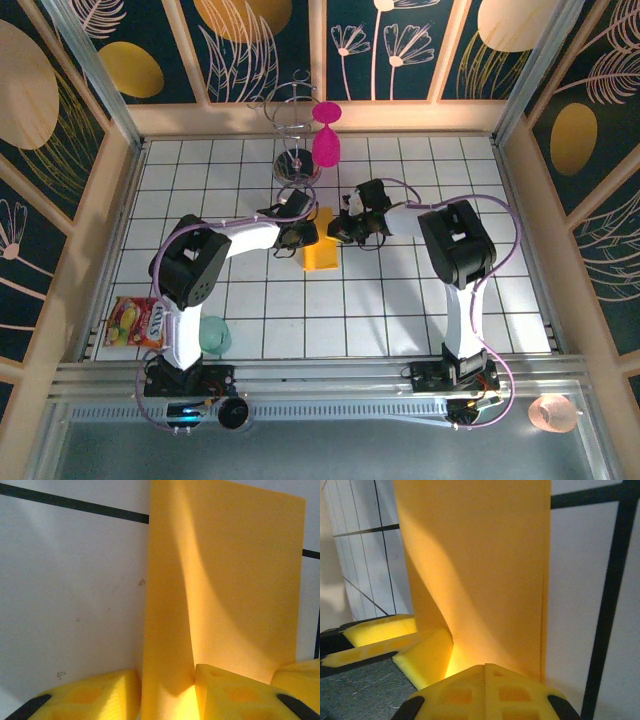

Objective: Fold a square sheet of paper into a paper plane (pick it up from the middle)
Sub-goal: Hold the square sheet of paper at the center of the table.

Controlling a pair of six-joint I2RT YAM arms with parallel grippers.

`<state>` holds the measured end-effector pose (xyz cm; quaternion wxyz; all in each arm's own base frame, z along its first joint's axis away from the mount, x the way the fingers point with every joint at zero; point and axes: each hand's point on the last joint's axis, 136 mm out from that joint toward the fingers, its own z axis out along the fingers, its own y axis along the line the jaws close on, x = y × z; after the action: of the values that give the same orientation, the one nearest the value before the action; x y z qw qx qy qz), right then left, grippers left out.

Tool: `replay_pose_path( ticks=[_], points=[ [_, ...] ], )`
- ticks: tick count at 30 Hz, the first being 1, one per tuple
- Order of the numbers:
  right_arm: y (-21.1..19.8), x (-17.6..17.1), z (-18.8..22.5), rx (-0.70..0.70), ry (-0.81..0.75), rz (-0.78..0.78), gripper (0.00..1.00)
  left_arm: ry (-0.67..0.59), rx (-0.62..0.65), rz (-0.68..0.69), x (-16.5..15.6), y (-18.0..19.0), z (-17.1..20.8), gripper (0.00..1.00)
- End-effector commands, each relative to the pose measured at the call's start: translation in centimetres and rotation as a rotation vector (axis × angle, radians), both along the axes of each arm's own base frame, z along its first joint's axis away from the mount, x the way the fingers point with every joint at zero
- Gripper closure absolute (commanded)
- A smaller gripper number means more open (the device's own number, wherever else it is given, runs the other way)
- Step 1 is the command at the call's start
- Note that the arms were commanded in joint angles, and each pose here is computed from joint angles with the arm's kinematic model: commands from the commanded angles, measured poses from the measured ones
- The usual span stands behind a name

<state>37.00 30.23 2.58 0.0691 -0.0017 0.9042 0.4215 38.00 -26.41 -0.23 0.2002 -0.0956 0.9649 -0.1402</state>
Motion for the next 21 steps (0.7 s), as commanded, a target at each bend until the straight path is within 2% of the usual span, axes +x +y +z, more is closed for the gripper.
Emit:
replay_pose_path(
  ticks=[1, 5, 10, 14, 17, 21],
  points=[
    [0.2, -0.7, -0.8, -0.003, 0.021, 0.032, 0.95, 0.362, 0.201, -0.027, -8.5, 5.4, -14.6, 0.61],
    [-0.6, -1.3, -2.5, -0.054, 0.053, 0.023, 0.95, 0.359, 0.202, -0.027, -8.5, 5.5, -14.5, 0.61],
    [-3.0, -2.4, -5.8, -0.213, 0.119, -0.008, 0.96, 0.345, 0.202, -0.011, -8.5, 5.8, -13.7, 0.62],
    [-4.1, -3.6, -8.0, -0.287, 0.178, -0.012, 0.96, 0.302, 0.183, -0.013, -7.3, 5.1, -12.2, 0.62],
    [-5.3, -4.2, -9.2, -0.35, 0.2, -0.026, 0.99, 0.247, 0.152, -0.014, -5.7, 4.0, -10.0, 0.61],
    [-6.1, -5.3, -10.5, -0.374, 0.224, -0.024, 1.0, 0.138, 0.105, -0.008, -3.1, 2.7, -5.1, 0.59]
  ],
)
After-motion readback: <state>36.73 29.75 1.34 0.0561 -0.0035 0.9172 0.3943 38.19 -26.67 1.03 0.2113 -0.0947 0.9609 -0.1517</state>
